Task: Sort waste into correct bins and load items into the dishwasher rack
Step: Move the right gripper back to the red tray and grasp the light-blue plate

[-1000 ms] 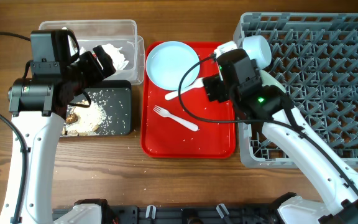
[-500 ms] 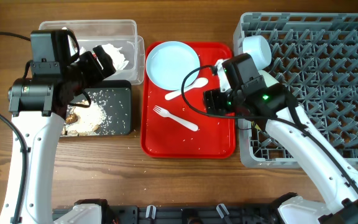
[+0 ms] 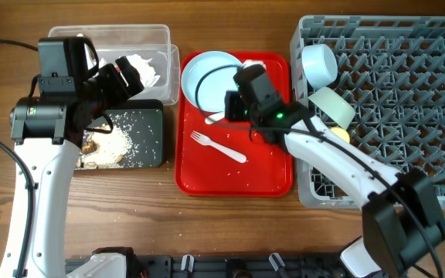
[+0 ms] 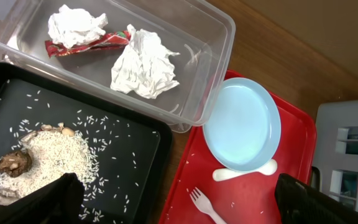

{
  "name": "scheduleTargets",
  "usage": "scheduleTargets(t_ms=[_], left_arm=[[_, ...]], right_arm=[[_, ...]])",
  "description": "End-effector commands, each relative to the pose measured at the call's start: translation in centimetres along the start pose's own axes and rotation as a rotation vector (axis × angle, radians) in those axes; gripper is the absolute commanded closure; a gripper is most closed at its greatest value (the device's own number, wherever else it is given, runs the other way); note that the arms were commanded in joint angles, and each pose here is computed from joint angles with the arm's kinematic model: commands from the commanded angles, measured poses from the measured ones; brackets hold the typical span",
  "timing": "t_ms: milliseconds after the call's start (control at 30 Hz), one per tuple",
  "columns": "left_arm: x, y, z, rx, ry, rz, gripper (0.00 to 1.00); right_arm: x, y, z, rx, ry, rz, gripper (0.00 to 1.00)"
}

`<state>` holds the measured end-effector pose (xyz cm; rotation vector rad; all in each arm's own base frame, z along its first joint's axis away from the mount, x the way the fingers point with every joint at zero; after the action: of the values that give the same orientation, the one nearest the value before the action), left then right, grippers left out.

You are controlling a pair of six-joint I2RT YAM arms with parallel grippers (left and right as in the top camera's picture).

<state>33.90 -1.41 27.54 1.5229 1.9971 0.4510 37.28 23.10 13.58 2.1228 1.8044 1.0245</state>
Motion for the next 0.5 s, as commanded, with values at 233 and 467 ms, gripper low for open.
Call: scheduleTargets(t_ms=[233, 467], left_arm=[[0.1, 0.8, -0.8, -0.034, 0.006, 0.014, 0.00], [0.1, 0.8, -0.8, -0.034, 0.006, 0.014, 0.00]], right_arm=[[-5.5, 4.0, 6.9, -0.022, -0.082, 0.208, 0.49], [-4.7, 4.1, 10.9, 0.040, -0.063, 0.189, 0.53]])
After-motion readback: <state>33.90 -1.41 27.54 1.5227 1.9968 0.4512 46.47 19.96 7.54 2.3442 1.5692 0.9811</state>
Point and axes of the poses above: each gripper's point midway between its finger pads, its own z axis out along the fingers, its own x axis along the line the jaws close on, y = z × x, the point moved 3 cm from there along -z, back along the fingers, and after that the axes turned 10 degrees about z, right-handed, at the moved point
